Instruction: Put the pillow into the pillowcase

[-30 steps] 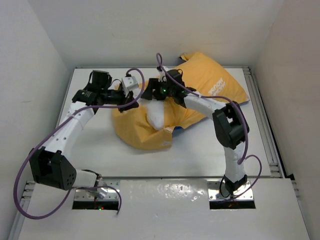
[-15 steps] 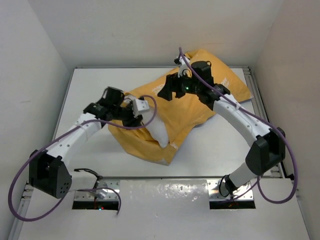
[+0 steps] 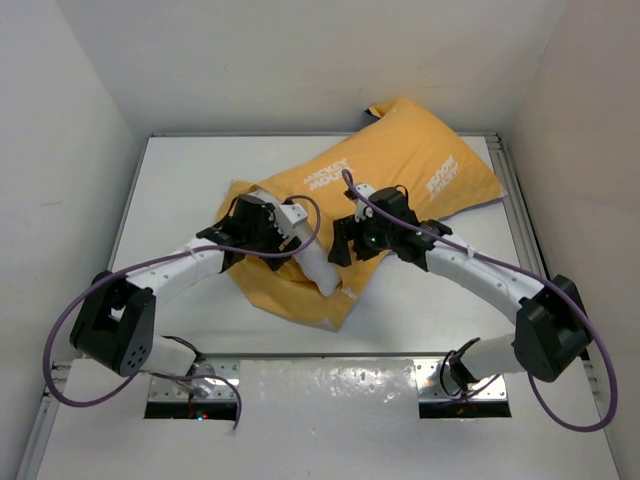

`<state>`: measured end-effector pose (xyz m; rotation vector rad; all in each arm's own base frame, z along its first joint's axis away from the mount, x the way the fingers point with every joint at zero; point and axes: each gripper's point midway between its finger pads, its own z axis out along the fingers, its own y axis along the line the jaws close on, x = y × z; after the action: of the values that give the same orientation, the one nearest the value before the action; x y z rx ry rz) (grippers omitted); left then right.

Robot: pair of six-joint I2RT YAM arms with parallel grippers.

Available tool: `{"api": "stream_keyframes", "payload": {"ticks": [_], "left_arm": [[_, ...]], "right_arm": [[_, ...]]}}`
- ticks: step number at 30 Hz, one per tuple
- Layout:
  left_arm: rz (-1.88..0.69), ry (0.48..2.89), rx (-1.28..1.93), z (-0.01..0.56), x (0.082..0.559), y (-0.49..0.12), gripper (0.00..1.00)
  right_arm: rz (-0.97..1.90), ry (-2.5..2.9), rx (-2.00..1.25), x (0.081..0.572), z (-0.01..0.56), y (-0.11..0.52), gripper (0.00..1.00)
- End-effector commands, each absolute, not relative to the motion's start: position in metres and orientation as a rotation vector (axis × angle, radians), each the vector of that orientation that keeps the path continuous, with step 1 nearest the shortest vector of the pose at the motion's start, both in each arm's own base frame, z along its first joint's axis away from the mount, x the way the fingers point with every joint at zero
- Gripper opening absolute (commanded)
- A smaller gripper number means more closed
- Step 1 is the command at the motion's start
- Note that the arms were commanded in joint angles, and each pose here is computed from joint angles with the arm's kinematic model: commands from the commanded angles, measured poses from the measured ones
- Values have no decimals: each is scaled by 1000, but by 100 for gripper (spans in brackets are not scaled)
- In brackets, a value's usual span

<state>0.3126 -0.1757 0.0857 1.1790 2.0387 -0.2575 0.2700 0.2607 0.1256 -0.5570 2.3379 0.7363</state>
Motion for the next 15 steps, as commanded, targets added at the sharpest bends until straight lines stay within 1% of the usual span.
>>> {"api": "stream_keyframes", "payload": {"ticks": [1,5,8,11,13,14,15], "left_arm": [[-372,1984,1078,92,323,-199,74],[-349,2088,1092,59,313,-191,73],[-343,2114,1100,44,314,-188,72],[-351,2111,1097,43,324,-198,71],[-376,2105,1097,45,328,-201,63],[-395,2105,1094,45,328,-202,58],[-399,2095,1091,47,329,-203,41]], "right_arm": [[722,2241,-470,287,144,261,78],[702,2212,-492,284,146,260,81],[681,2189,-545,281,145,261,85],[690,2193,-584,277,138,264,88],[696,2198,-607,273,134,268,91],[702,2193,-622,271,133,273,97],[691,2205,-618,271,127,274,98]]}}
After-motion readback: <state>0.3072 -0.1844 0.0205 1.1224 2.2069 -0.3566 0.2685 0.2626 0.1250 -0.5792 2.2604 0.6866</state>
